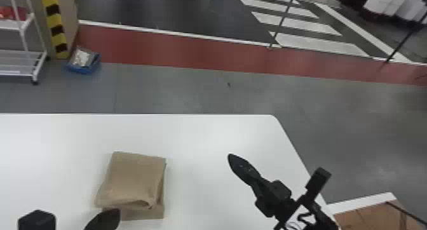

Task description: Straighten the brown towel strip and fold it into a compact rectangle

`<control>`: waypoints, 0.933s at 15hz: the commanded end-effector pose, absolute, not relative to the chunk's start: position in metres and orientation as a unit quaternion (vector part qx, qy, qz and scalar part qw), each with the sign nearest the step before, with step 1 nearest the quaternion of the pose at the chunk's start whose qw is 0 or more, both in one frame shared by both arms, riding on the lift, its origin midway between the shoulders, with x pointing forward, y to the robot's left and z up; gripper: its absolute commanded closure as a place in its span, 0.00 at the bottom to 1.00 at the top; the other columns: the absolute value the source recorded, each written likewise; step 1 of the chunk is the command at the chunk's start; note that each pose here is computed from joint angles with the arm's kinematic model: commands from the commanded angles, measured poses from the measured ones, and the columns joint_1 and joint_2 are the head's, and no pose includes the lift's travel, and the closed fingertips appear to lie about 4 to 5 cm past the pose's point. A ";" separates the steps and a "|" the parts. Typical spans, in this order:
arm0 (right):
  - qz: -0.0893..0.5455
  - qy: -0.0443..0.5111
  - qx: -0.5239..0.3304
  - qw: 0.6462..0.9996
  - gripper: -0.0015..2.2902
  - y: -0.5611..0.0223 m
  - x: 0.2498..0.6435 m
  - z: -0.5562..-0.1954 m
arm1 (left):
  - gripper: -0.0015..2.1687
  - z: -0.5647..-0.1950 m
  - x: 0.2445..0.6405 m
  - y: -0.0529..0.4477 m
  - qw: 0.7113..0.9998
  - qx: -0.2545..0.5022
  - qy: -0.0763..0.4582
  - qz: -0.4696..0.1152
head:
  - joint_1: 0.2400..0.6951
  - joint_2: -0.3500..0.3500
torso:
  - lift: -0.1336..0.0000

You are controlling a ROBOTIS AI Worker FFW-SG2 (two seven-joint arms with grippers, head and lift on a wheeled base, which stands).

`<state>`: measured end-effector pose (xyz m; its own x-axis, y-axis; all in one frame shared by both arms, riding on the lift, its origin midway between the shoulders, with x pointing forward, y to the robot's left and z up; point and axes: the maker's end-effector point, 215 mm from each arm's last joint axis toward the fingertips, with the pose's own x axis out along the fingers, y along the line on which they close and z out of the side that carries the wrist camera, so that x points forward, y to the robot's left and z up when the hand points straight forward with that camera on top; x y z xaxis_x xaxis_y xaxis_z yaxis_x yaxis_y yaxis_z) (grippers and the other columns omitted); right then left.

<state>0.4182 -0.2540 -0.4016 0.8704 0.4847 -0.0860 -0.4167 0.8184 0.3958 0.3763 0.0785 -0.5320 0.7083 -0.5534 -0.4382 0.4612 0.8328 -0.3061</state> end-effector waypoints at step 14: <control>0.370 0.141 0.166 0.903 0.02 -0.144 0.448 -0.322 | 0.79 -0.571 0.388 0.086 0.923 -0.067 0.280 -0.257 | 1.00 0.42 | 1.00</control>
<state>0.4446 -0.1430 -0.3255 0.6868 0.7134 -0.1392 -0.6203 0.6750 0.3994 0.3947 0.0927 -0.5700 0.7197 -0.5003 -0.4814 0.4282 0.8657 -0.2593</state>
